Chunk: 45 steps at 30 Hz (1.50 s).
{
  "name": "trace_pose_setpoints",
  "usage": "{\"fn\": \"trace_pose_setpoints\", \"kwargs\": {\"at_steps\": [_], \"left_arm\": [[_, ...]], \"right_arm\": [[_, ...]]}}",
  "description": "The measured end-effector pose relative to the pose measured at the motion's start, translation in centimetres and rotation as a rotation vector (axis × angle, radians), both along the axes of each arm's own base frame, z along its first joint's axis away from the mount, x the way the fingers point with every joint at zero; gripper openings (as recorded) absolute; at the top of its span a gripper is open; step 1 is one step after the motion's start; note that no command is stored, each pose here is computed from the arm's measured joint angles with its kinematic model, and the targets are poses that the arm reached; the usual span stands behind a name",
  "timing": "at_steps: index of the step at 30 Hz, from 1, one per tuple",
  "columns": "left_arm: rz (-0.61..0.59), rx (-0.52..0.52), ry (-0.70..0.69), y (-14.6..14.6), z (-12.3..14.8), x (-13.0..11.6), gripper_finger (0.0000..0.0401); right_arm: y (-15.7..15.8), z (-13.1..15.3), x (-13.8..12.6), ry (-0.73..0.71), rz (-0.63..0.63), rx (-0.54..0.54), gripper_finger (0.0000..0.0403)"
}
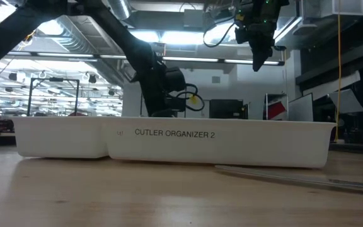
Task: Sort silverware
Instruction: Put the fork into the organizer tray
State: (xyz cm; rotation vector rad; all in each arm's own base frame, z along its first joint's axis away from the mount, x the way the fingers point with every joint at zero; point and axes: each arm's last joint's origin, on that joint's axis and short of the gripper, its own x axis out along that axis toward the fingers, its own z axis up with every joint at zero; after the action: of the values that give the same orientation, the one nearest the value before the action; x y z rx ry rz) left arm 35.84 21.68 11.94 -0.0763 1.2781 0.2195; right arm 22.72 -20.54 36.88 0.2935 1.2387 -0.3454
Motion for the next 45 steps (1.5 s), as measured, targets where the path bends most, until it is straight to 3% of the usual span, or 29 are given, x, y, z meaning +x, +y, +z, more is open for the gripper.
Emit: {"fn": "trace_pose_setpoints", "kwargs": {"at_steps": [10,21,31,35,39,45], "left_arm": [[-0.004,0.005,-0.004,0.9,0.1,-0.6,0.0011],[-0.009,0.035,-0.066,0.9,3.6,-1.4,0.0006],[0.035,0.064,-0.192,-0.3,8.6,-1.7,0.0006],[0.035,-0.006,-0.257,-1.9,9.8,-1.2,0.0008],[-0.024,-0.116,-0.353,-4.5,11.5,-0.2,0.0004],[-0.158,-0.255,-0.391,-9.7,12.1,1.5,0.0011]], "right_arm": [[0.0,0.0,0.0,0.001,0.000,0.001,0.0081],[0.9,-0.3,-0.9,0.092,-0.118,0.120,0.0081],[1.8,1.1,-2.0,0.042,-0.185,0.110,0.0081],[2.4,1.9,-2.6,0.015,-0.263,0.107,0.0081],[2.6,2.2,-2.8,0.010,-0.349,0.107,0.0081],[2.2,1.0,-2.8,0.036,-0.451,0.074,0.0081]]}}
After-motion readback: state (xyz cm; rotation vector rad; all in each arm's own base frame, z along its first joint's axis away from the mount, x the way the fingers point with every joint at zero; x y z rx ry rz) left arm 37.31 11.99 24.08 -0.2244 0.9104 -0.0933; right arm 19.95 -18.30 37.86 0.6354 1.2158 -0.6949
